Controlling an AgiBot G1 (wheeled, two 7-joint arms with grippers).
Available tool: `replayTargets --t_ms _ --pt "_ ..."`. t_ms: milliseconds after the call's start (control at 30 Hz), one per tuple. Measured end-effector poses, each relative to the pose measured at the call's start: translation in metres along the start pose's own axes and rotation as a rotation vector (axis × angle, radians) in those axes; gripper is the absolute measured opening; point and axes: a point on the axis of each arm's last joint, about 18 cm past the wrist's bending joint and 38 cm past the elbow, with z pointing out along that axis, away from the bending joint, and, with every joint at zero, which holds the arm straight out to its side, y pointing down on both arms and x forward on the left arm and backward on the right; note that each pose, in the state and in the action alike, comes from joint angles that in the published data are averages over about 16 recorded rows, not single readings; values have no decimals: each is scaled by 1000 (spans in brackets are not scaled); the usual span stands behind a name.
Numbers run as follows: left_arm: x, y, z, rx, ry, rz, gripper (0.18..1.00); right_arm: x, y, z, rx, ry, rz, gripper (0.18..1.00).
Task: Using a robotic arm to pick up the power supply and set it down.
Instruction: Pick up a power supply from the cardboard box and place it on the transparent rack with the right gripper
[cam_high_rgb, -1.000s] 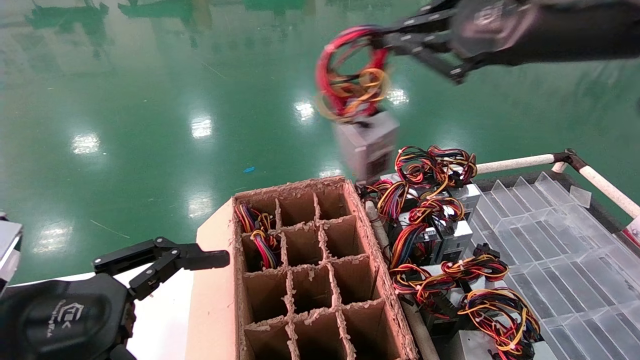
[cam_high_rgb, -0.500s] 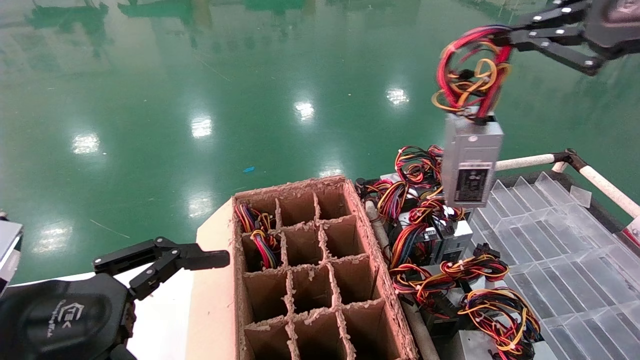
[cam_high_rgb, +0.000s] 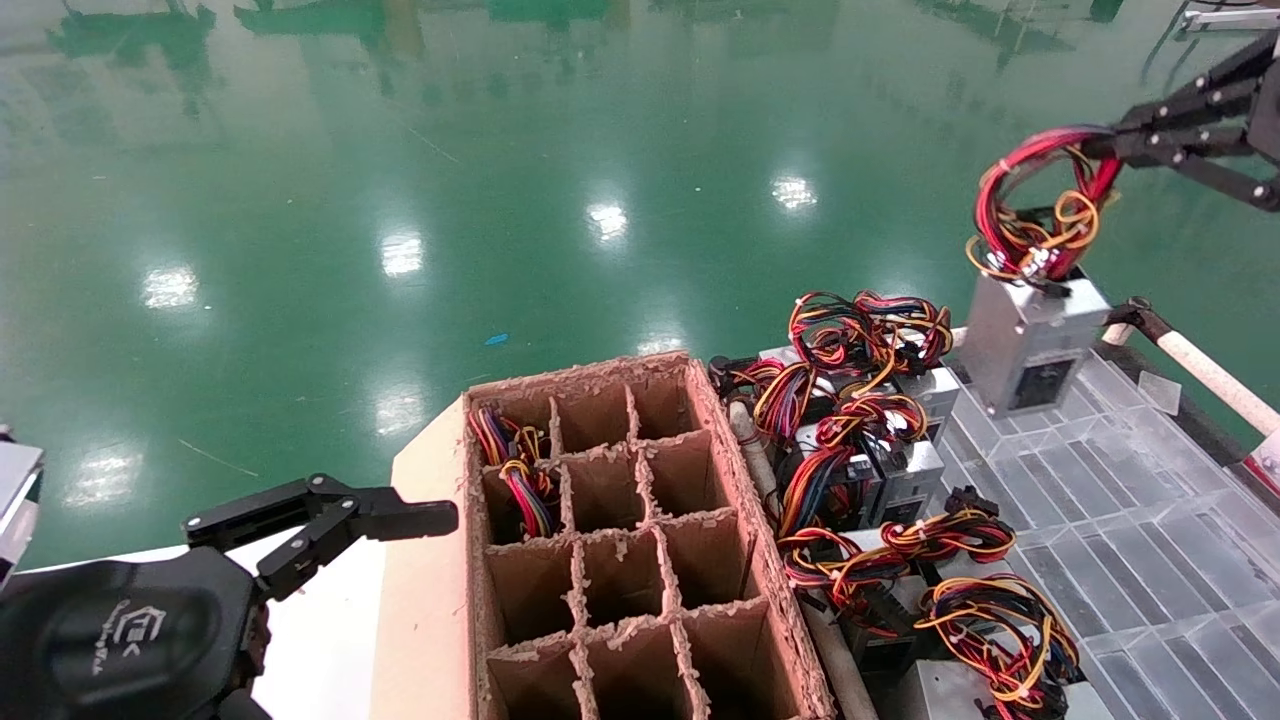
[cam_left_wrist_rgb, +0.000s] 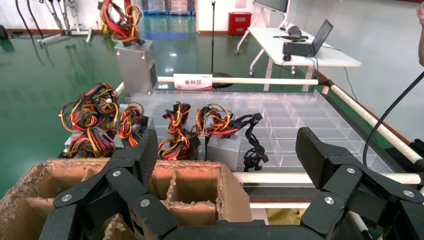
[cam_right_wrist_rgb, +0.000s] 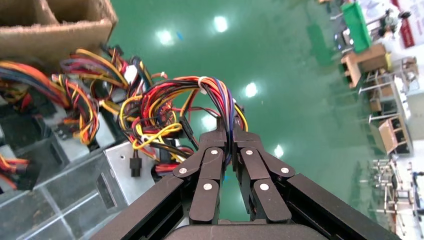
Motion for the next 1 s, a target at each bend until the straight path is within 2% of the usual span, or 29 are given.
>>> replayTargets --t_ms 600,1000 --pt "0 0 0 0 0 0 1000 -39 44 42 -113 -65 68 194" --pt "0 0 0 0 0 0 1000 -48 63 78 -170 -4 93 194"
